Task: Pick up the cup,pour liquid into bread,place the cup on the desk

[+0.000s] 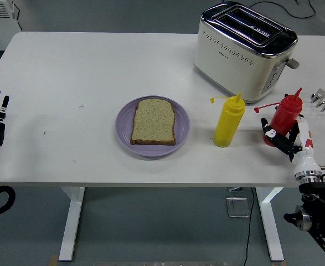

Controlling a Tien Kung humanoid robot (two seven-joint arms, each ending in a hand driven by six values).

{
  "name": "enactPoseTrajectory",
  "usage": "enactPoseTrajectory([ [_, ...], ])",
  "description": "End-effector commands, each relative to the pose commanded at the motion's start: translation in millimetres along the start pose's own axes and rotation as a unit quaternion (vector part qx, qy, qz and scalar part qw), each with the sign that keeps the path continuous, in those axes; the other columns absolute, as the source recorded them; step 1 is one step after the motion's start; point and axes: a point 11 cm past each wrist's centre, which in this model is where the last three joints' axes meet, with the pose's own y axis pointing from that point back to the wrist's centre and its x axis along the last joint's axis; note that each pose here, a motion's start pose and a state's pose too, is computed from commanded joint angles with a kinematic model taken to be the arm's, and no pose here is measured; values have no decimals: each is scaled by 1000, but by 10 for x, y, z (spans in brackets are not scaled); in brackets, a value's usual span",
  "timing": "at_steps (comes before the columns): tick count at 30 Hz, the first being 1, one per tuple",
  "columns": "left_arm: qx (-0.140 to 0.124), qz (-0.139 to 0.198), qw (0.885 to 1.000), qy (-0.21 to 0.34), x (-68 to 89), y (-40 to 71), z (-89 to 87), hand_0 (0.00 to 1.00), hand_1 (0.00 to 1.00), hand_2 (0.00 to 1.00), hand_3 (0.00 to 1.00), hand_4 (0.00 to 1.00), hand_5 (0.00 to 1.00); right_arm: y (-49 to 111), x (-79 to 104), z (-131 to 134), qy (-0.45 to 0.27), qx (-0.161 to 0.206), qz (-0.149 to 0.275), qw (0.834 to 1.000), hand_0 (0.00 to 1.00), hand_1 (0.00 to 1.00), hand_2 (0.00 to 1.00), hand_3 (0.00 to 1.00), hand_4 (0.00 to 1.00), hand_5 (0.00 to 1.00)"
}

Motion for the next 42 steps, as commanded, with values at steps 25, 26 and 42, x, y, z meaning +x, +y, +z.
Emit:
enactPoseTrajectory([
  [25,-5,-2,1000,0,-19,-16,34,796,786,816,724,521,998,43,156,-110,-21,5,0,1000,998,920,998,998,818,115],
  [26,-5,-2,1000,0,-20,-18,35,796,786,816,724,521,998,53,158,-119,-23,5,-3,1000,998,920,998,998,818,115],
  [42,-6,-3,1000,-1,-29,-24,45,796,785,816,724,521,998,191,319,-246,-38,16,9,999,998,922,998,998,844,123],
])
